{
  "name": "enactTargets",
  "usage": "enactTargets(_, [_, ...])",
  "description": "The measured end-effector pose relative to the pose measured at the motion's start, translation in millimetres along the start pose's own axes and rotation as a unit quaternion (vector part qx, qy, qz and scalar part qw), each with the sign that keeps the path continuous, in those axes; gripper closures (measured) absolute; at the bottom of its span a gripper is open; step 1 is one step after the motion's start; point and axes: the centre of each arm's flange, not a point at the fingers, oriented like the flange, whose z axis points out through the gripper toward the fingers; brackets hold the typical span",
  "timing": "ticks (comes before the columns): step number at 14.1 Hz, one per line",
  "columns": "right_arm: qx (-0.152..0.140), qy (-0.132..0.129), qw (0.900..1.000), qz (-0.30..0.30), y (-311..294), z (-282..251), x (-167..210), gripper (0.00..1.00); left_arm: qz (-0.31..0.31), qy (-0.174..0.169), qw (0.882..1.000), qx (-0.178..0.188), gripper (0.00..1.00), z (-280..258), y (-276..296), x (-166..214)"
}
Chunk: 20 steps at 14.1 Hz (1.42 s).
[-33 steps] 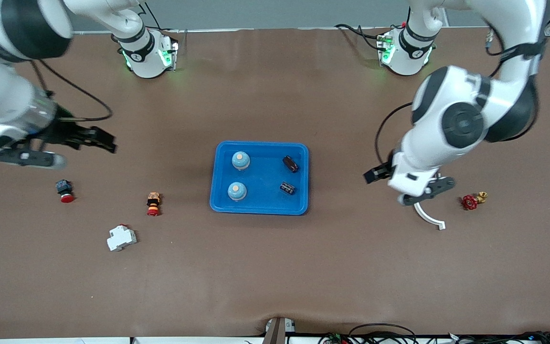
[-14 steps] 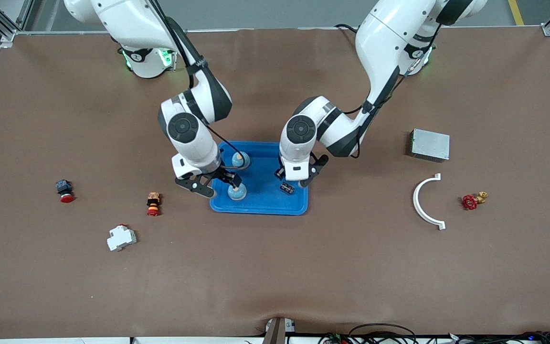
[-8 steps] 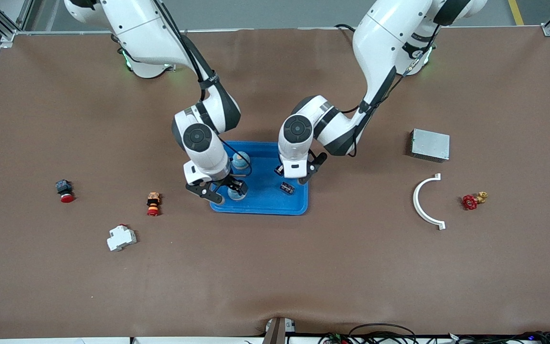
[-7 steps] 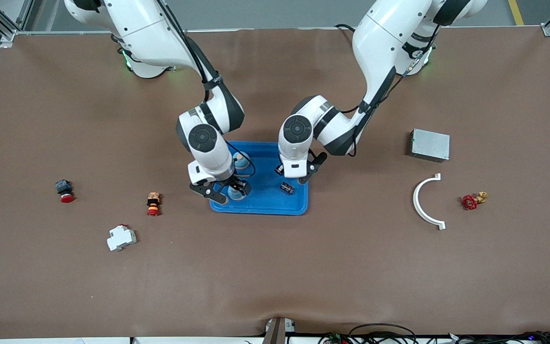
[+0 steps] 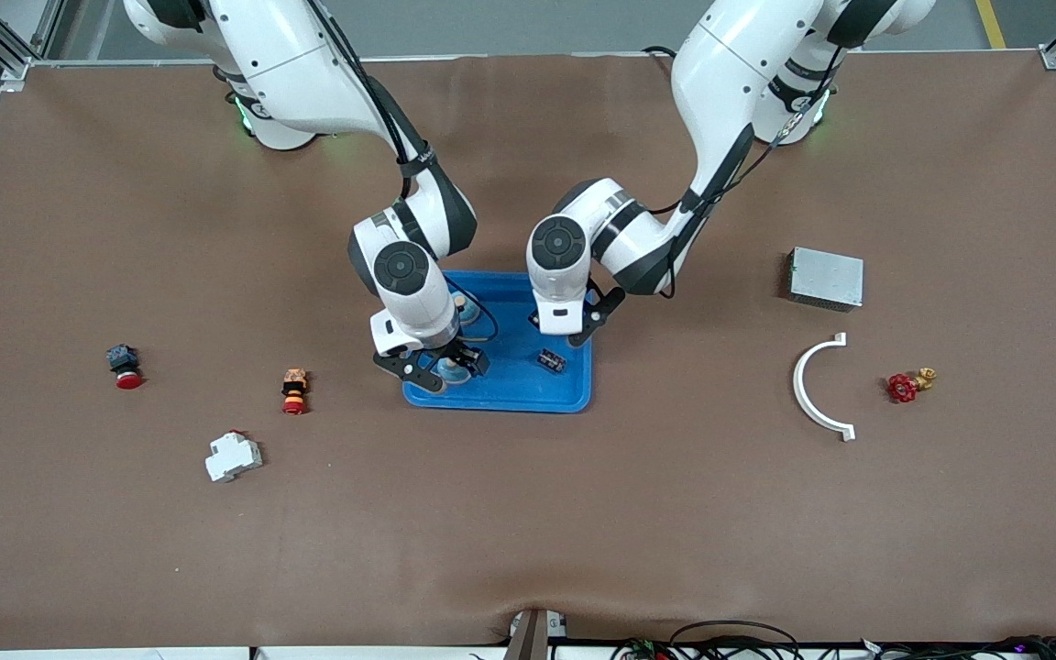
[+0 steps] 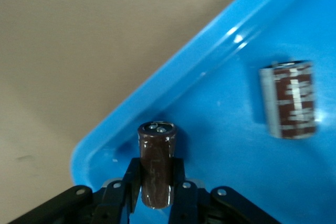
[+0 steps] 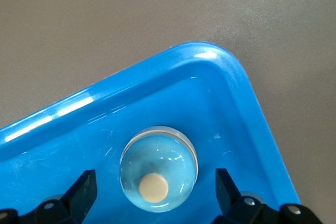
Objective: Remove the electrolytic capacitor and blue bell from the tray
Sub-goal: 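Grasp a capacitor with the left gripper while the right gripper grasps a bell, then carry the capacitor to the white arc while the right gripper carries the bell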
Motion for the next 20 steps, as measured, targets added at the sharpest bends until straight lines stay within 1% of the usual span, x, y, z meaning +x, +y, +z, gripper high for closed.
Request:
enactTargets(2, [-0.001, 0.0, 1.0, 0.0, 0.4, 1.2, 0.1, 0.0, -0.002, 0.002, 1.0, 0.004, 0.71, -8.4, 0.2, 3.4])
enactTargets(4, [-0.001, 0.0, 1.0, 0.001, 0.5, 1.7, 0.2, 0.0, -0.008, 0.007, 1.0, -0.006, 0.71, -33.3, 1.2, 16.8])
enactTargets(6, [-0.002, 0.0, 1.0, 0.008, 0.7, 2.8, 0.2, 0.0, -0.023, 0.011, 1.0, -0.018, 0.71, -73.5, -2.8, 45.6])
enactTargets(7, [-0.002, 0.0, 1.0, 0.011, 0.1, 3.2, 0.3, 0.04, -0.029, 0.012, 0.999, -0.02, 0.71, -95.4, -9.0, 65.4])
enactTargets(8, [-0.001, 0.001, 1.0, 0.012, -0.8, 3.2, 0.5, 0.04, -0.033, 0.013, 0.999, -0.016, 0.71, -114.6, -17.6, 86.6])
enactTargets(9, [-0.001, 0.001, 1.0, 0.013, -1.4, 3.0, 0.7, 0.1, -0.036, 0.012, 0.999, -0.008, 0.71, -129.6, -27.6, 108.5])
enactTargets(10, [0.0, 0.001, 1.0, 0.014, -1.8, 2.8, 0.7, 0.22, -0.043, 0.01, 0.999, 0.003, 0.71, -138.6, -38.9, 131.5])
enactTargets(11, [0.0, 0.001, 1.0, 0.015, -2.1, 2.6, 0.7, 0.33, -0.051, 0.006, 0.999, 0.015, 0.71, -140.3, -49.8, 154.2])
enactTargets(12, [0.001, 0.001, 1.0, 0.016, -2.7, 2.0, 0.9, 0.37, -0.061, 0.003, 0.998, 0.025, 0.71, -135.2, -59.7, 176.3])
enactTargets(13, [0.001, 0.002, 1.0, 0.016, -2.9, 1.9, 0.9, 0.37, -0.064, 0.004, 0.997, 0.036, 0.71, -124.9, -69.8, 198.4])
enactTargets(15, [0.001, 0.002, 1.0, 0.022, -3.0, 2.0, 0.9, 0.37, -0.048, 0.015, 0.996, 0.069, 0.71, -96.3, -93.4, 238.9])
enactTargets(16, [0.001, 0.002, 1.0, 0.025, -3.2, 1.9, 0.9, 0.37, -0.037, 0.015, 0.996, 0.08, 0.71, -82.0, -103.7, 255.6])
enactTargets(17, [0.001, 0.002, 1.0, 0.027, -3.3, 1.9, 1.0, 0.37, -0.024, 0.012, 0.996, 0.081, 0.71, -69.1, -111.7, 270.5])
enactTargets(20, [-0.001, 0.0, 1.0, 0.027, -4.2, 1.0, 0.8, 0.37, 0.03, 0.004, 0.998, 0.06, 0.71, -42.6, -128.0, 302.8])
